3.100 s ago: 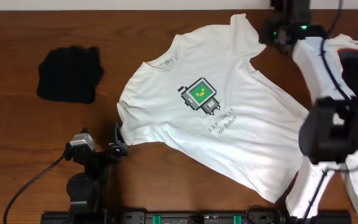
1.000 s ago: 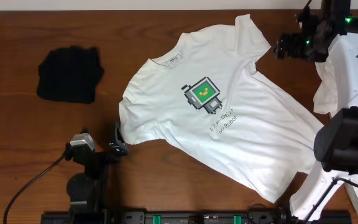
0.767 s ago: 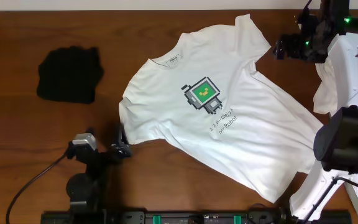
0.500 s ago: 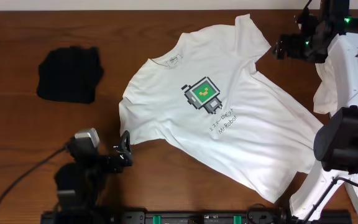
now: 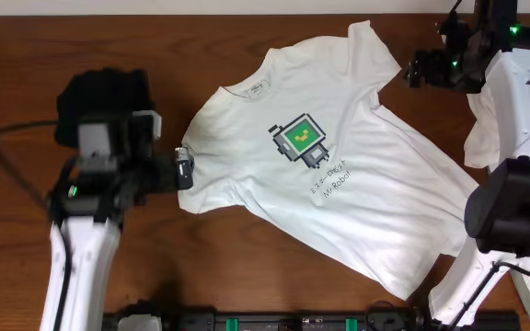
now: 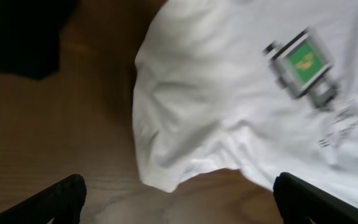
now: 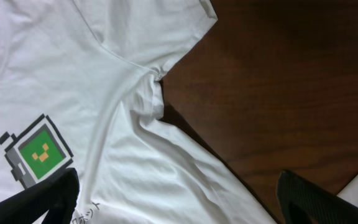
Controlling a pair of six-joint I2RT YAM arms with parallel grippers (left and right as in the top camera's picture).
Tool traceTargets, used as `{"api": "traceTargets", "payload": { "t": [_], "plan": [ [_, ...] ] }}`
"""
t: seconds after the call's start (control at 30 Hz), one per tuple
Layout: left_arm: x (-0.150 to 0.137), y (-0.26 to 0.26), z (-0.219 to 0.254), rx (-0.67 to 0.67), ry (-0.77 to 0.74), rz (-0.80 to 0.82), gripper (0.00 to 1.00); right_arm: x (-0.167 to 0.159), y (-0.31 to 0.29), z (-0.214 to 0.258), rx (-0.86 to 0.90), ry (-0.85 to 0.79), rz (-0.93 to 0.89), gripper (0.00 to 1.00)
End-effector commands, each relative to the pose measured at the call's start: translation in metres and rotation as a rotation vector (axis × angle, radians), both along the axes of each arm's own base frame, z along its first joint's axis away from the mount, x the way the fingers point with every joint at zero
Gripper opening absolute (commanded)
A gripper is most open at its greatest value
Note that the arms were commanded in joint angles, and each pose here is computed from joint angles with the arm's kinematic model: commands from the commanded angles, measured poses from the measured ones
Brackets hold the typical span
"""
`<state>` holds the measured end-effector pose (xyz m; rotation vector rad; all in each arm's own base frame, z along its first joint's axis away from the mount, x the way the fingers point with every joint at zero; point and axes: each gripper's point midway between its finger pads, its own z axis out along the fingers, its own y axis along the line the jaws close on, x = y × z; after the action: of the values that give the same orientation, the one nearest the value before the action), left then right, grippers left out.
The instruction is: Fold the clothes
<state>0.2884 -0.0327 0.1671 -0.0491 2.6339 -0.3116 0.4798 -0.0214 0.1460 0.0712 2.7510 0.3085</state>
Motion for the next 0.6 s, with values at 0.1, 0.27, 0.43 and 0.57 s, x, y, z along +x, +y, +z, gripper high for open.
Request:
{"api": "traceTargets", "payload": {
  "t": [0.1, 0.27, 0.43, 0.57],
  "plan": [
    [0.000, 0.020, -0.053, 0.064, 0.222, 0.067, 0.52, 0.000, 0.003, -0.001, 0.006, 0.001, 0.009, 0.99],
    [0.007, 0.033, -0.081, 0.056, 0.299, 0.111, 0.36, 0.000, 0.004, -0.001, 0.006, 0.002, 0.009, 0.99],
    [0.013, 0.042, -0.106, 0.049, 0.354, 0.140, 0.31, 0.000, 0.004, -0.001, 0.006, 0.001, 0.009, 0.99],
    [0.010, 0.042, -0.119, 0.046, 0.403, 0.138, 0.28, 0.000, 0.003, -0.001, 0.006, 0.001, 0.009, 0.99]
  ]
}}
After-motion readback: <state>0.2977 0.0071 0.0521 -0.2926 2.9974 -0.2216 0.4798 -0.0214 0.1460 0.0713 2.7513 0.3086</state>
